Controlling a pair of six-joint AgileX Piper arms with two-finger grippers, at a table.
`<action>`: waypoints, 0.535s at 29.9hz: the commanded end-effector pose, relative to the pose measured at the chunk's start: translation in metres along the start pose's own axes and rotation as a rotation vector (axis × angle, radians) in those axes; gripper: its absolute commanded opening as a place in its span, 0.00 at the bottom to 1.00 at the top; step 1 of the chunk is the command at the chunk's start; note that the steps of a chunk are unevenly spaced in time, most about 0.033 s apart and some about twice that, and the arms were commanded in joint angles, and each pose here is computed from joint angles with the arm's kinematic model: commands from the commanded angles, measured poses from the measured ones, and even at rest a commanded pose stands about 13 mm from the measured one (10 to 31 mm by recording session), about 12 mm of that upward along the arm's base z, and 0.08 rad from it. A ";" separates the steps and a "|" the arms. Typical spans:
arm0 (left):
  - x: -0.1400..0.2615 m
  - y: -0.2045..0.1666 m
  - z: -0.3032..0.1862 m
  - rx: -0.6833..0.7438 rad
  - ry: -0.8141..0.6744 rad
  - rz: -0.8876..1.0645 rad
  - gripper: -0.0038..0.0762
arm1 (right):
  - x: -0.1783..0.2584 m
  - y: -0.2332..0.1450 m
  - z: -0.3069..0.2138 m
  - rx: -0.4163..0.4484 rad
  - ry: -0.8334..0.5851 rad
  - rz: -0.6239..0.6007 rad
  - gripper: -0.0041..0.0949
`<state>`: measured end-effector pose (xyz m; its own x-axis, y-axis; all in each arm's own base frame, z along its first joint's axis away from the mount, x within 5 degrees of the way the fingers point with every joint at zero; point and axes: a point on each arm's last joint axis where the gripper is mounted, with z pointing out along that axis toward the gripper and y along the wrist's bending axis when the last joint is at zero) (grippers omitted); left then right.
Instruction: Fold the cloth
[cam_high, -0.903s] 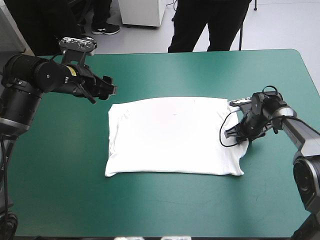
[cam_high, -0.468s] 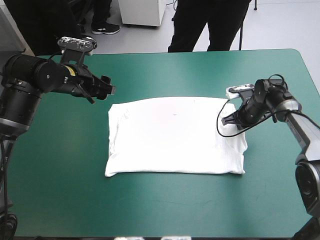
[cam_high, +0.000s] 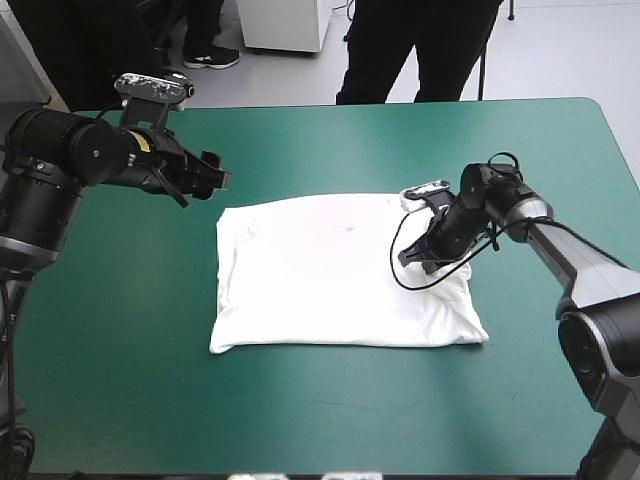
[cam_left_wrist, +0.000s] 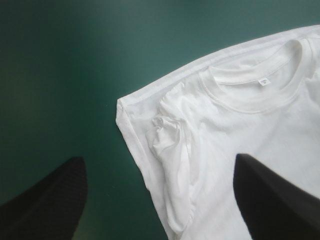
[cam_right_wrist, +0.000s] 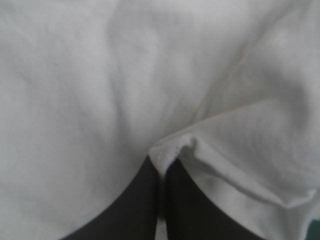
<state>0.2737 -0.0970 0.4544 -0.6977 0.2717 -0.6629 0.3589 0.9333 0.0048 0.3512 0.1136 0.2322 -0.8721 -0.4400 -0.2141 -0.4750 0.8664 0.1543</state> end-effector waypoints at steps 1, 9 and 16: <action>0.000 -0.002 -0.025 0.002 -0.054 -0.006 0.78 | -0.006 0.006 -0.012 -0.015 -0.048 -0.030 0.20; 0.000 -0.001 -0.025 -0.007 -0.052 -0.001 0.78 | -0.007 0.009 -0.020 -0.034 -0.009 -0.048 0.54; 0.006 0.005 -0.043 -0.075 -0.076 0.018 0.78 | -0.010 0.015 -0.080 0.047 -0.081 -0.079 0.54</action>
<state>0.2679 -0.0905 0.4607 -0.6791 0.2825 -0.6775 0.3402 0.9390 0.0505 0.3561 0.1182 0.2595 -0.8509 -0.4895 -0.1905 -0.5181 0.8417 0.1517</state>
